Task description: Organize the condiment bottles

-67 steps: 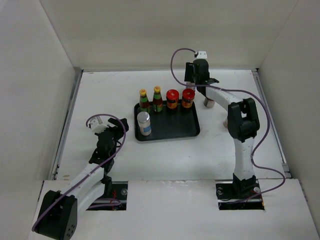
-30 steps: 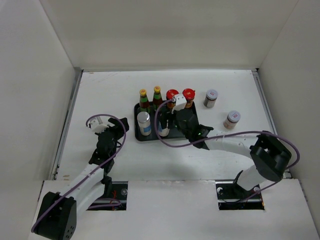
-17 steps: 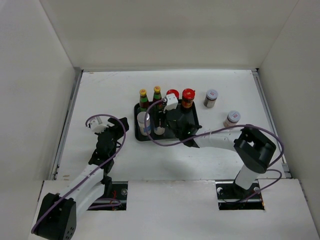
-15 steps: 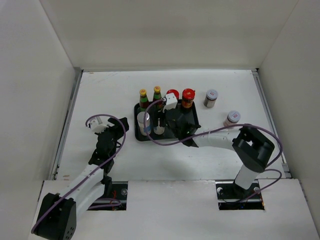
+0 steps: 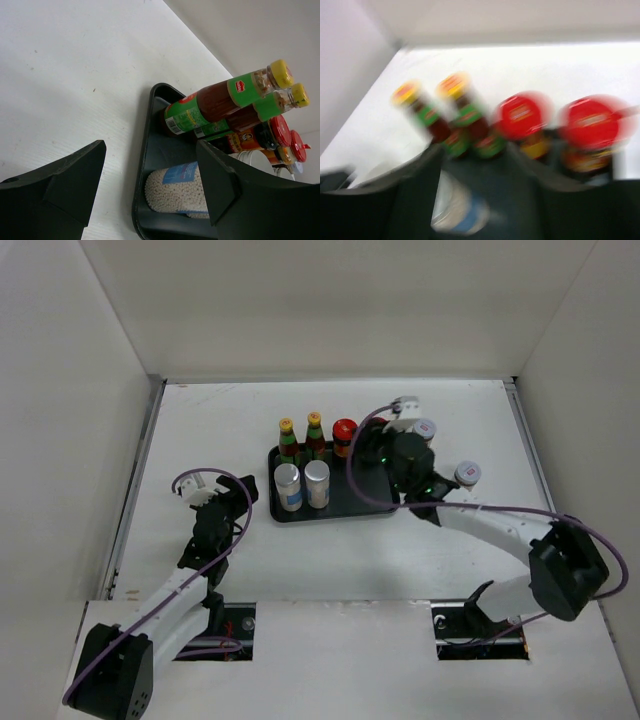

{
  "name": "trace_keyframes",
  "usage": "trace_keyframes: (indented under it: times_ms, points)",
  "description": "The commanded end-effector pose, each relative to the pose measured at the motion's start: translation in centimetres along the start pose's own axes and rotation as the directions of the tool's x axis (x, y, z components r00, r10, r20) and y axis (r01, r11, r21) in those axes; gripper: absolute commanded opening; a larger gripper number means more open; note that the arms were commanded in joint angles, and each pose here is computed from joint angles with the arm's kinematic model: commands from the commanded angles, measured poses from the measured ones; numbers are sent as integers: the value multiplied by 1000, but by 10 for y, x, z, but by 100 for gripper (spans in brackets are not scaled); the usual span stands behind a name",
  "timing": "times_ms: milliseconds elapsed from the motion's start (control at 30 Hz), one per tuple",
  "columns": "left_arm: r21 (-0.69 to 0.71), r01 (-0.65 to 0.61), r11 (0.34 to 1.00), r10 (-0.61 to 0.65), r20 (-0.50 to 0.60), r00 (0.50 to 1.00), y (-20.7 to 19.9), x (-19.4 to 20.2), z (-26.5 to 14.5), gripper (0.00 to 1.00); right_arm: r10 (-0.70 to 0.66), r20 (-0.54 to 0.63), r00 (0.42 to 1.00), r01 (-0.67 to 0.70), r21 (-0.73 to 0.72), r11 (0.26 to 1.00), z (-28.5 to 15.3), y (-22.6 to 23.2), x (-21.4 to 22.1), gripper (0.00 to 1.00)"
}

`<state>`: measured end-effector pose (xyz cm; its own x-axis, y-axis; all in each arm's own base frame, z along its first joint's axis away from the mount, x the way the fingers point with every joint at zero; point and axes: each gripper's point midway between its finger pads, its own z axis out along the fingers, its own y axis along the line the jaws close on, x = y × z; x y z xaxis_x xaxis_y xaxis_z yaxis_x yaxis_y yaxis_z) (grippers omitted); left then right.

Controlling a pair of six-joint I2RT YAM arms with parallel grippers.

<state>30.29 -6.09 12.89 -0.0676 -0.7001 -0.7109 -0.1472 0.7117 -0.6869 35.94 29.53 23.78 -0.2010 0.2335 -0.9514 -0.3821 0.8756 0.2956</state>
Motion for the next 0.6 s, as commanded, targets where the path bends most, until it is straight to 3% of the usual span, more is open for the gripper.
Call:
trace_keyframes:
  times_ms: [0, 67, 133, 167, 267, 300, 433, 567]
  points:
    - [39, 17, 999, -18, 37, 999, -10, -11, 0, 72, 119, 109, 987, -134, 140, 981, 5, -78, -36, 46]
    - [34, 16, 999, -18, 41, 999, -9, -11, 0, 72, 136, 133, 982, -165, 242, 956, 5, -123, -43, 38]
    - [30, 17, 999, -18, 34, 999, -7, -10, 0, 72, 124, 132, 983, -163, 353, 921, 8, -168, -47, 40]
    - [36, 18, 999, -19, 32, 999, -9, -10, 0, 72, 120, 115, 986, -157, 406, 900, 12, -191, -44, 44]
    - [43, 13, 999, -14, 33, 999, -11, -10, 0, 72, 125, 16, 992, -116, 518, 848, 24, -239, -29, 76]
    - [38, 11, 999, -12, 31, 999, -10, -9, 1, 72, 128, -9, 992, -103, 537, 837, 28, -249, -25, 81]
    - [38, 10, 999, -10, 18, 1000, -10, -6, 2, 72, 127, -76, 989, -61, 575, 816, 44, -272, -12, 91]
    - [28, 8, 1000, -9, 22, 1000, -8, -6, 3, 72, 141, -130, 981, -37, 594, 803, 54, -283, 2, 92]
